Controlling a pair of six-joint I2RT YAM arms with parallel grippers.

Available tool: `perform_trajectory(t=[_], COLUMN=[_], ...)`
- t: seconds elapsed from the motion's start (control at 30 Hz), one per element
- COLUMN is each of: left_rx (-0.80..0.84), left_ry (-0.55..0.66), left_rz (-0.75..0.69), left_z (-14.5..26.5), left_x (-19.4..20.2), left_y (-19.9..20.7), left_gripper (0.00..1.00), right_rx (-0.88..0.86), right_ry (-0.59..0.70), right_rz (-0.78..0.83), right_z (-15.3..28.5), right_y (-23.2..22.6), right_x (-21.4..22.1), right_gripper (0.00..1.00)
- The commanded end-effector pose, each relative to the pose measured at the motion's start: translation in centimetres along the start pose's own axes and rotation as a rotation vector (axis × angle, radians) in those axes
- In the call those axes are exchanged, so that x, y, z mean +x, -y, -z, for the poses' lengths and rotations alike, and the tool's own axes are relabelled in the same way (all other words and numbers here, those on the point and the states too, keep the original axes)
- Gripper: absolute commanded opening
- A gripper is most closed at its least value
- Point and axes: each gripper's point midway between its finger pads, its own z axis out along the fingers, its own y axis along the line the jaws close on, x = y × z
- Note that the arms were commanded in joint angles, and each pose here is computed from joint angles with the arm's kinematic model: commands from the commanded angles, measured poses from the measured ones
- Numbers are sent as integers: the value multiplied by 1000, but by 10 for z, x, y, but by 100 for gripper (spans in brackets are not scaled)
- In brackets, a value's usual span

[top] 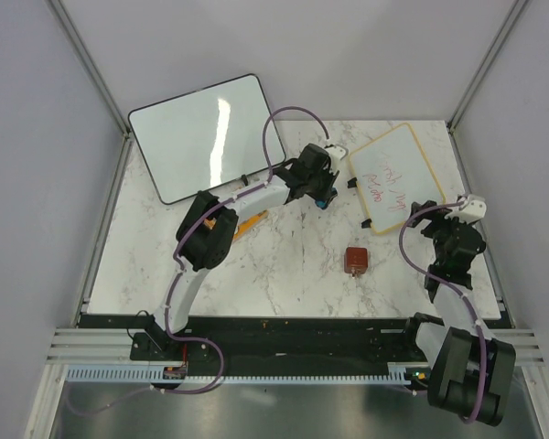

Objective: Erase the whiteboard

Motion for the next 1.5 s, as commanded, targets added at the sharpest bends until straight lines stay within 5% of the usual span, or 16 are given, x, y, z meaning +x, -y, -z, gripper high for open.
perform_trajectory(t=[0.0, 0.67, 1.03, 1.47], left_rx=[28, 20, 19, 24], left_ry=[128, 103, 100, 89], left_rz=[2, -20, -19, -19], left_z=[30, 30, 29, 25], left_x=[-47, -33, -31, -25], left_y=[12, 10, 9, 10], left_gripper=[2, 2, 2, 2], right_rx=[-139, -269, -263, -255], right_ry=[134, 140, 6, 22], right_rz=[40, 215, 254, 249], right_z=[9, -11, -39, -38], right_y=[-28, -74, -79, -78], right_x=[-6, 58, 71, 69], right_gripper=[98, 98, 98, 98])
